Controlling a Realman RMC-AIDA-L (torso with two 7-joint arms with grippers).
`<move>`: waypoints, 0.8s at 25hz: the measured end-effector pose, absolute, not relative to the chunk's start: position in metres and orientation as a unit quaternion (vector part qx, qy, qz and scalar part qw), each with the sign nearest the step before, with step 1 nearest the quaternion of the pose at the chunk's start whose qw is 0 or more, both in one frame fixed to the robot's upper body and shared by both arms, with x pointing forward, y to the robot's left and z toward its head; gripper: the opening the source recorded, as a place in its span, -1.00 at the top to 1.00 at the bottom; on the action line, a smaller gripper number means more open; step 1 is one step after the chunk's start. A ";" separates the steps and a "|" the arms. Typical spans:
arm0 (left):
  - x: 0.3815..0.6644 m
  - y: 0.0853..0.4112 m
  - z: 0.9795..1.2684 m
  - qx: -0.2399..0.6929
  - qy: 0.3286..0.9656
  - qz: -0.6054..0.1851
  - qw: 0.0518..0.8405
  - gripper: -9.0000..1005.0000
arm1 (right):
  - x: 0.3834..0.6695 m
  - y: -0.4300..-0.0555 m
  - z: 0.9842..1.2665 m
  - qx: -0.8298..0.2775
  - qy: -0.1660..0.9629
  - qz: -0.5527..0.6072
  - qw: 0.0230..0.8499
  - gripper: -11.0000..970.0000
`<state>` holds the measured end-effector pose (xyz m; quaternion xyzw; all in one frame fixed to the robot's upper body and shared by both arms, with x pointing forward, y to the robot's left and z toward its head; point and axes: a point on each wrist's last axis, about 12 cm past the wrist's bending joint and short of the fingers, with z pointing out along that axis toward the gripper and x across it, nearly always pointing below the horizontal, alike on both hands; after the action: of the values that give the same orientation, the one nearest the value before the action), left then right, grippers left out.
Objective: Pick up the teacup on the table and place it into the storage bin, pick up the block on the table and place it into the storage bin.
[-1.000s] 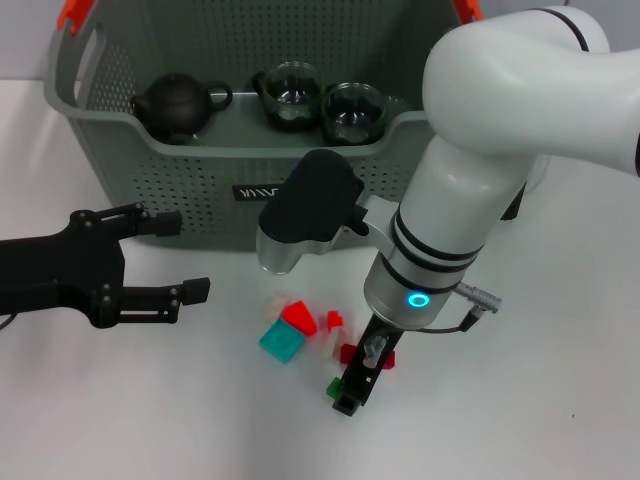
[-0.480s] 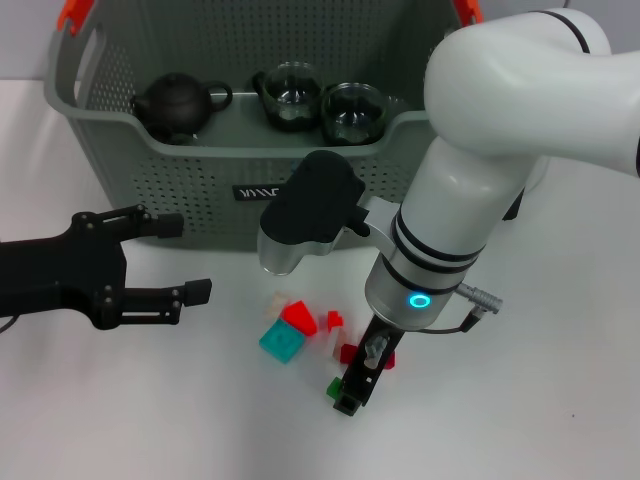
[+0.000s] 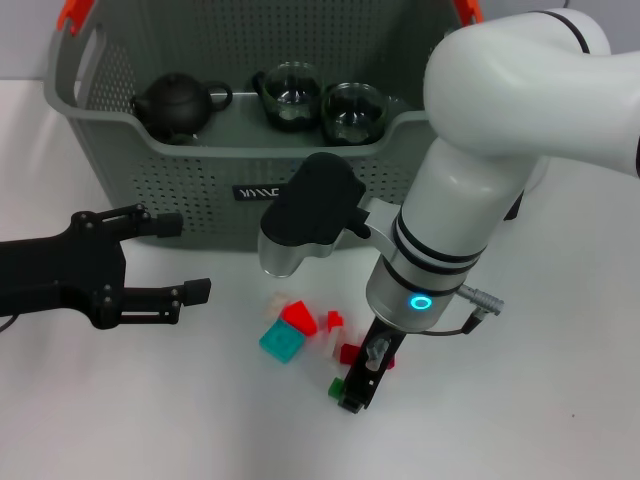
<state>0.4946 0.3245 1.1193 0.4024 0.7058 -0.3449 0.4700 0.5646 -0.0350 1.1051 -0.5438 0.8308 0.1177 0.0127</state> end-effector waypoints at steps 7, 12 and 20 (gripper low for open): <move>0.495 0.324 1.119 0.403 0.706 -0.344 0.470 -0.78 | 0.564 -0.035 1.105 -0.543 0.831 0.118 0.012 0.51; 0.495 0.324 1.120 0.403 0.706 -0.344 0.470 -0.78 | 0.564 -0.034 1.106 -0.543 0.831 0.118 0.012 0.56; 0.496 0.325 1.120 0.403 0.706 -0.343 0.471 -0.78 | 0.564 -0.034 1.106 -0.543 0.831 0.119 0.013 0.56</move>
<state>0.4959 0.3251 1.1203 0.4033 0.7056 -0.3431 0.4710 0.5640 -0.0337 1.1063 -0.5431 0.8311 0.1192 0.0126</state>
